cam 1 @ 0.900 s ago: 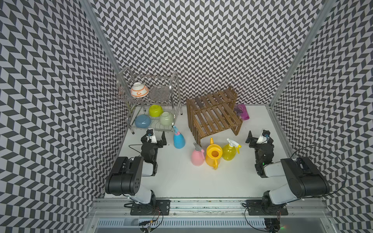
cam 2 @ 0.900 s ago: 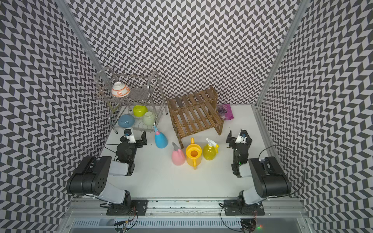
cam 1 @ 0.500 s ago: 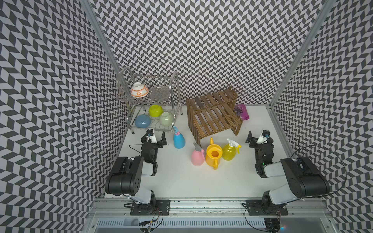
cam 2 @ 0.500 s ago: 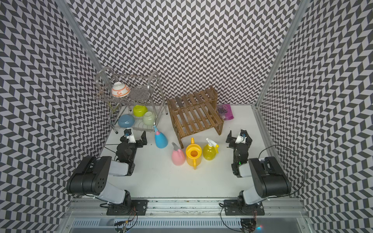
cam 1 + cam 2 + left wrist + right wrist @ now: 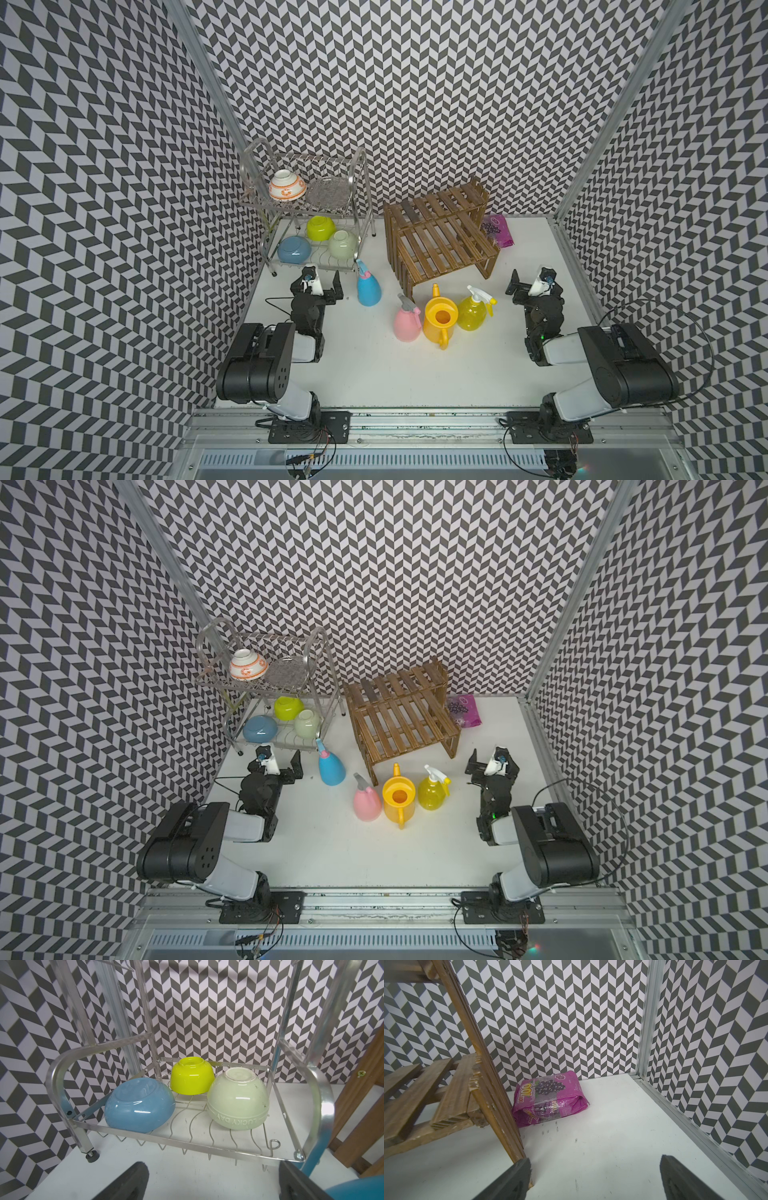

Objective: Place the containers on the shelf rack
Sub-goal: 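Pick up a container from the center of the board.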

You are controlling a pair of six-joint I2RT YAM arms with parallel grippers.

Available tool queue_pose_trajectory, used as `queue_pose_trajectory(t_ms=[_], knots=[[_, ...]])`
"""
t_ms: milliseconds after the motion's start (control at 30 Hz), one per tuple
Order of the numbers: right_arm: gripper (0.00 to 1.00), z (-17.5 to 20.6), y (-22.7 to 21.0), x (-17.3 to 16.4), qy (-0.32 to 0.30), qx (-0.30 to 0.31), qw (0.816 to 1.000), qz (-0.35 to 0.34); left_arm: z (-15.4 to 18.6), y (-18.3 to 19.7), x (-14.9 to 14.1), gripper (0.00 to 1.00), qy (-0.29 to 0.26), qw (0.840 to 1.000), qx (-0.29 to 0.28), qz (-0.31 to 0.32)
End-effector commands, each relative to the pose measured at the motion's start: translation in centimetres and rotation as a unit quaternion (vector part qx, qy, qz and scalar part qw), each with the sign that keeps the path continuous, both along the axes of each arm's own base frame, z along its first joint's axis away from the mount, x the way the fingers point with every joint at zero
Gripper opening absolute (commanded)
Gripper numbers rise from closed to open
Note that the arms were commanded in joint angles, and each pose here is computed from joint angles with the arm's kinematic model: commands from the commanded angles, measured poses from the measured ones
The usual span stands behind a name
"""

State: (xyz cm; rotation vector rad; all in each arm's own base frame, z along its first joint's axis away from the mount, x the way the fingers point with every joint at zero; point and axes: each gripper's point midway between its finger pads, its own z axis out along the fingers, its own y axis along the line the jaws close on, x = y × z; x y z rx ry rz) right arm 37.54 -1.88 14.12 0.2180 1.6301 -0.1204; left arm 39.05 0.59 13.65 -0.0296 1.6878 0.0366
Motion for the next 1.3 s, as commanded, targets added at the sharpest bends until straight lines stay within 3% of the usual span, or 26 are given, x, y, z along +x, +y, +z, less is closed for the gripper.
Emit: queue_pose_trajectory(t_ms=[0, 67, 233, 533, 800, 1033, 1267], knots=[[1.0, 1.8, 0.4, 0.6, -0.015, -0.003, 1.0, 0.011, 1.8, 0.3, 2.2, 1.0, 0.028, 1.0, -0.012, 0.008], [1.0, 2.5, 0.3, 0.7, -0.013, -0.003, 1.0, 0.007, 1.9, 0.6, 2.6, 1.0, 0.048, 0.999, -0.012, 0.019], [1.0, 5.2, 0.0, -0.7, -0.044, 0.005, 0.999, -0.001, 3.9, 0.3, 1.8, 1.0, 0.038, 0.999, -0.026, 0.011], [1.0, 9.9, 0.5, -4.2, -0.1, 0.093, 0.99, 0.024, 7.4, -0.9, -0.3, 1.0, 0.043, 0.998, -0.05, -0.022], [1.0, 11.5, 2.6, -8.2, -0.129, 0.154, 0.975, 0.1, 9.0, -6.8, -1.3, 1.0, 0.077, 0.975, -0.153, -0.139], [1.0, 13.0, 5.0, -10.0, -0.115, 0.182, 0.963, 0.16, 12.4, -14.1, -2.6, 1.0, 0.094, 0.954, -0.156, -0.24], [1.0, 15.1, 8.0, -11.3, -0.12, 0.212, 0.94, 0.239, 17.0, -18.3, -7.5, 1.0, 0.031, 0.935, -0.146, -0.322]])
